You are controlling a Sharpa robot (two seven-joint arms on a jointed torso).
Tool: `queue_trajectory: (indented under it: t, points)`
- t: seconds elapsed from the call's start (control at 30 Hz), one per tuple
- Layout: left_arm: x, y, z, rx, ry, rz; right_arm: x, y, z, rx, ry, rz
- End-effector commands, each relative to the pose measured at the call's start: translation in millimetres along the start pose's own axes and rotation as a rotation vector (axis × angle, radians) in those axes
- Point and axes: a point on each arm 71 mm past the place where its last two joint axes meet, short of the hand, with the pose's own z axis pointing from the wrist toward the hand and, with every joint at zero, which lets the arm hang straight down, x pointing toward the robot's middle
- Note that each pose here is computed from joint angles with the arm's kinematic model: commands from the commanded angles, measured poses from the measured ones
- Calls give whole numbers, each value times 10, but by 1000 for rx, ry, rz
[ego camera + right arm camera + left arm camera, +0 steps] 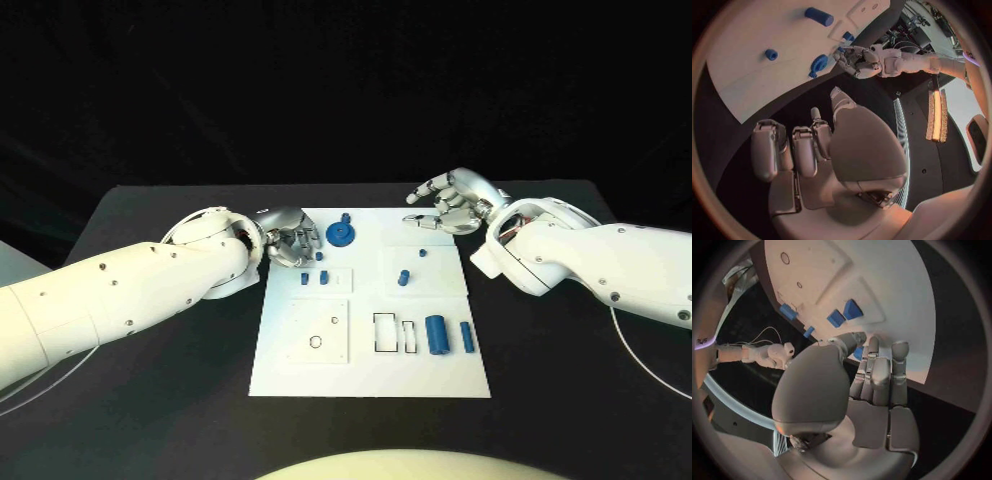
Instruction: Assemble the parts on the task board
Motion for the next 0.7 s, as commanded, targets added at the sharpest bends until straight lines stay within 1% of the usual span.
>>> queue_trajectory:
  t: [0.03, 0.2, 0.3, 0.37, 0.4, 0.47, 0.53, 0.57, 0.63, 0.7]
  points:
    - [-16, 15, -9, -3, -17, -12, 7, -6, -1, -4, 15, -10]
    - [-65, 85, -65, -4, -46, -51, -8, -39, 1, 0, 24, -27]
    - [-131, 148, -120, -4, -76, -150, -8, -64, 2, -6, 52, -69]
    - [-182, 198, -168, -1, -99, -255, -1, -78, 2, -12, 80, -106]
    - [-220, 235, -210, 12, -115, -351, 8, -86, 1, -18, 103, -141]
    - [-267, 272, -264, 45, -139, -486, 21, -92, -1, -30, 131, -196]
    - [-321, 301, -323, 90, -174, -641, 35, -97, -1, -45, 156, -271]
    - [-335, 308, -340, 103, -185, -686, 39, -98, -1, -49, 163, -294]
    - [-379, 331, -392, 146, -218, -826, 53, -110, -1, -57, 182, -368]
    - [-411, 348, -439, 182, -239, -939, 74, -125, -4, -60, 198, -444]
